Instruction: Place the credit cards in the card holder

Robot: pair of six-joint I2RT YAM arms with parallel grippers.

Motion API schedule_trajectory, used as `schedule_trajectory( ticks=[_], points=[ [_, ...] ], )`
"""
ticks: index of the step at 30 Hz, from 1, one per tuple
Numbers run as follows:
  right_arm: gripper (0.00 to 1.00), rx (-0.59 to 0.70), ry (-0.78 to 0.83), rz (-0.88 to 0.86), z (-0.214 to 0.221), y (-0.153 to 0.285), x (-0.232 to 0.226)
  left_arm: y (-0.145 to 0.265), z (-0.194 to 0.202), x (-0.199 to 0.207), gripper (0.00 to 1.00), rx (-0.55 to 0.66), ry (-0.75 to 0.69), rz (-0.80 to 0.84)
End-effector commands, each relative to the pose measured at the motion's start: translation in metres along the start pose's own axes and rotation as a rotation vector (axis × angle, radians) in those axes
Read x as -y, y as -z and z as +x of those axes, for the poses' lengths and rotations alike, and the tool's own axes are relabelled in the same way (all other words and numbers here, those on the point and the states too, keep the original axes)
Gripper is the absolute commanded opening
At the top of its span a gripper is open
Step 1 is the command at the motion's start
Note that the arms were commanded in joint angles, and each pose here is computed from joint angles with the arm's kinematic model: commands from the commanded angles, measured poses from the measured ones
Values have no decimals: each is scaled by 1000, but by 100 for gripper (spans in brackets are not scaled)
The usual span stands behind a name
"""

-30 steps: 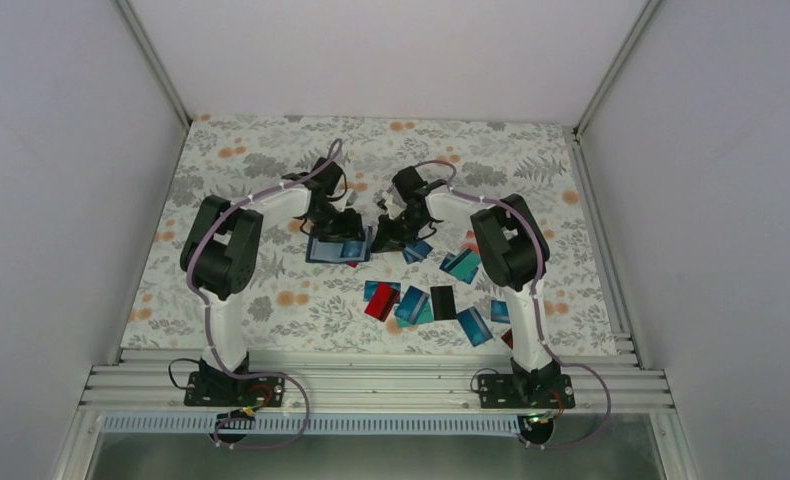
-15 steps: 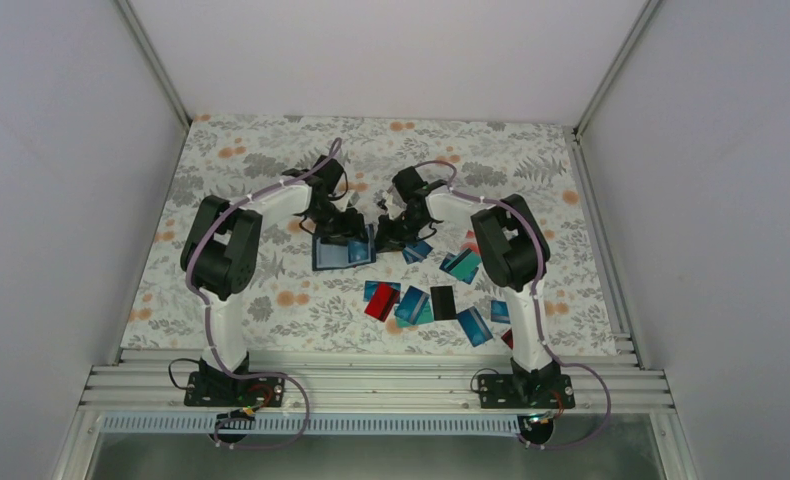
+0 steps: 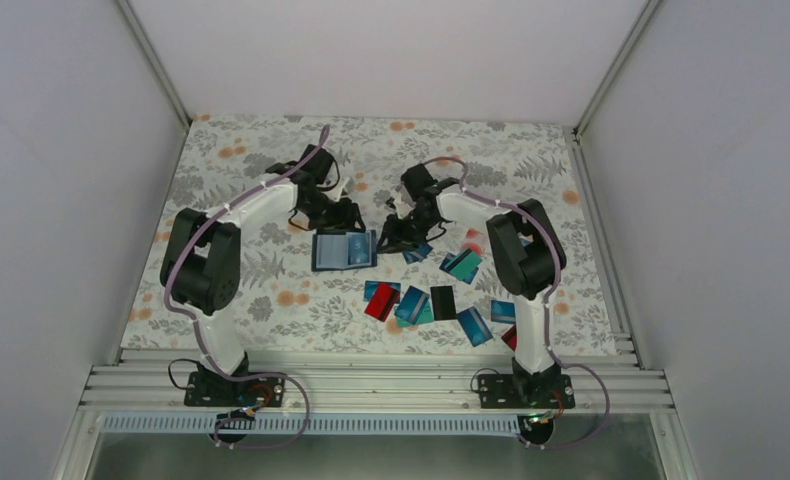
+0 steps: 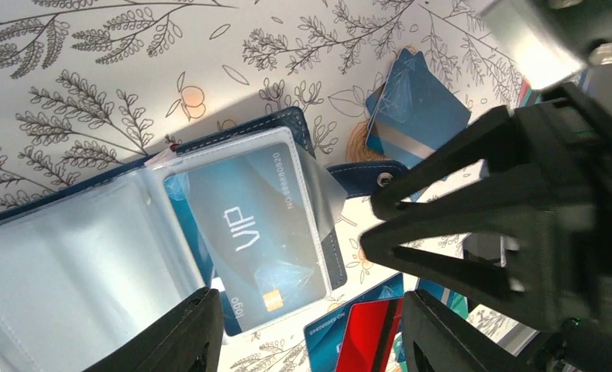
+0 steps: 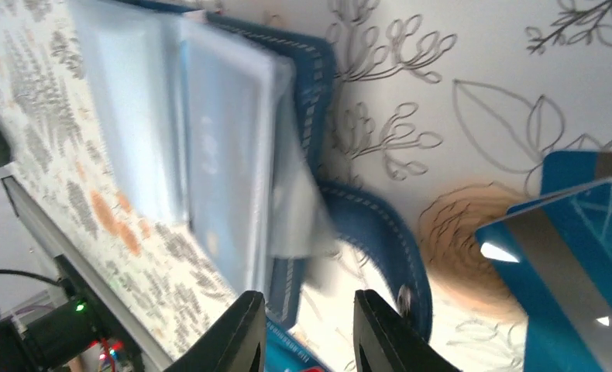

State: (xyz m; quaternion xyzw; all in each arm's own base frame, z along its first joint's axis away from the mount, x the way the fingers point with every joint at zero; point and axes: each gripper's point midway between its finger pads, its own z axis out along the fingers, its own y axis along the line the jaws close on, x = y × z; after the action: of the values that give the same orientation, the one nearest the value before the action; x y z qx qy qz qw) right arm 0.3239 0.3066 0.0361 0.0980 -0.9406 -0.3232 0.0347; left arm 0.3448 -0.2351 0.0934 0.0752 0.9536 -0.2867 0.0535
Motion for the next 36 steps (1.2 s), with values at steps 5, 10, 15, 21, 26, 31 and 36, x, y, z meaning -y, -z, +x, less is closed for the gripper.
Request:
schedule_trajectory(
  ticks=[5,10,15,21,26,31,36],
  points=[
    [30,16,11,-130,13,32,-38,-6,5,-8,39,16,-48,21],
    [31,7,-28,-201,12,20,-49,-17,6,-19,19,3,-52,2],
    [31,-1,-73,-207,2,5,-46,-28,11,-34,11,-16,-61,-44],
    [30,-13,-109,-206,-5,-11,-38,-39,19,-40,6,-41,-57,-36],
    [30,-23,-118,-198,-6,-18,-33,-45,22,-44,5,-55,-57,-36],
    [29,-27,-118,-198,-7,-21,-34,-53,28,-50,4,-78,-48,-38],
    [27,-30,-104,-191,-10,-22,-38,-57,32,-53,3,-88,-41,-37]
  ],
)
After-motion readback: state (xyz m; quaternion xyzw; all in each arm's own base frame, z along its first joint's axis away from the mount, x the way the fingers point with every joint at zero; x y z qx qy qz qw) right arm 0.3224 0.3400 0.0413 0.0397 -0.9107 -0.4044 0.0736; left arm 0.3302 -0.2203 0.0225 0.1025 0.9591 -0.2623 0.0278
